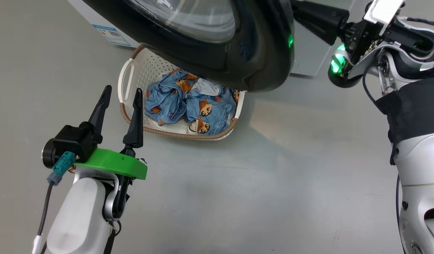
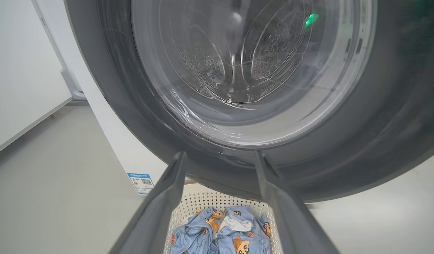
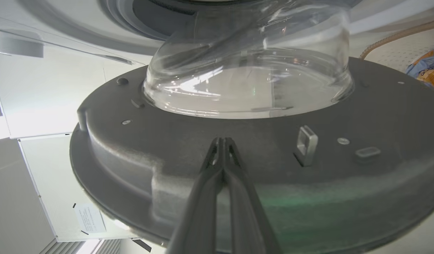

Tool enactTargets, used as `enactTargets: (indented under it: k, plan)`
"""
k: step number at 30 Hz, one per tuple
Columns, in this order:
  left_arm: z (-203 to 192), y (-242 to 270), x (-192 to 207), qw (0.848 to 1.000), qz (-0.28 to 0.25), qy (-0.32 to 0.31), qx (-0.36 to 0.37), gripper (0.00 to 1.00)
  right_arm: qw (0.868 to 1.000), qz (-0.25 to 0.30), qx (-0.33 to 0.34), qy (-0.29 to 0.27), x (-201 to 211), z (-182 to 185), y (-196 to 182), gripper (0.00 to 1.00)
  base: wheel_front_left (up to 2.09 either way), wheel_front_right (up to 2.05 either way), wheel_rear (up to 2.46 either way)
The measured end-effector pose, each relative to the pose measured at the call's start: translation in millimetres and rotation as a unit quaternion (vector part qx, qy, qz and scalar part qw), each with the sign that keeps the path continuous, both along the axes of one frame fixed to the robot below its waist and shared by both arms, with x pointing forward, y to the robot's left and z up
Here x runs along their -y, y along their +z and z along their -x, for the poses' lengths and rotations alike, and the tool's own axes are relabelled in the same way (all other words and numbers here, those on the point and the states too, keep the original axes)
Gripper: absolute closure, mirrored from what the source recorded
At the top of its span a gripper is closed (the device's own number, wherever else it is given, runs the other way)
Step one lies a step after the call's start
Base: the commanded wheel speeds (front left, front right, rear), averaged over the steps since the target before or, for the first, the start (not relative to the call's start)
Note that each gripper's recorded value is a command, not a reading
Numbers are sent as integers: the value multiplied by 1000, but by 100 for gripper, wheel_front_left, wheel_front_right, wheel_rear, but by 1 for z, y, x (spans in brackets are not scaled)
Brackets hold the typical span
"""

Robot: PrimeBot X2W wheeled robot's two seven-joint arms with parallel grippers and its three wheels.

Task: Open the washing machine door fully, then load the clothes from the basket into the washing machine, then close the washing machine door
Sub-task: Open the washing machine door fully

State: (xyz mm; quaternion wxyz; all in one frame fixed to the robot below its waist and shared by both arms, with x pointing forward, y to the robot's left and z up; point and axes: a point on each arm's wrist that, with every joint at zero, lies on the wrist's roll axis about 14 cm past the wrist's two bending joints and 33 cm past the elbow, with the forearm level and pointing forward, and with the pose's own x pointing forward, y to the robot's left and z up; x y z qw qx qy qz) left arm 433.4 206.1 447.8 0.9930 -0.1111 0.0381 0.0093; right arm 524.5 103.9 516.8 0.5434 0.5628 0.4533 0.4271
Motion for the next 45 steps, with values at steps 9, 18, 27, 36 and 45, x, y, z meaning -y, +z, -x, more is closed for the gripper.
enactTargets:
  k: [9,18,27,36,45]
  plan:
    - [9,7,0,1000,-2,0,6,0,997,9,-5,76,-14,43,-3,100,0,0,0]
    - [13,15,-1,1000,-5,-1,14,0,994,15,-11,110,-23,69,-8,100,0,0,0]
    - [21,17,-7,1000,-7,8,15,0,987,14,-3,159,-38,97,-6,100,0,0,0]
    - [25,19,-4,1000,-8,6,16,0,979,13,-11,205,-54,127,-11,100,0,0,0]
    - [29,22,-8,1000,-7,16,17,0,972,5,-17,234,-68,151,-11,100,0,0,0]
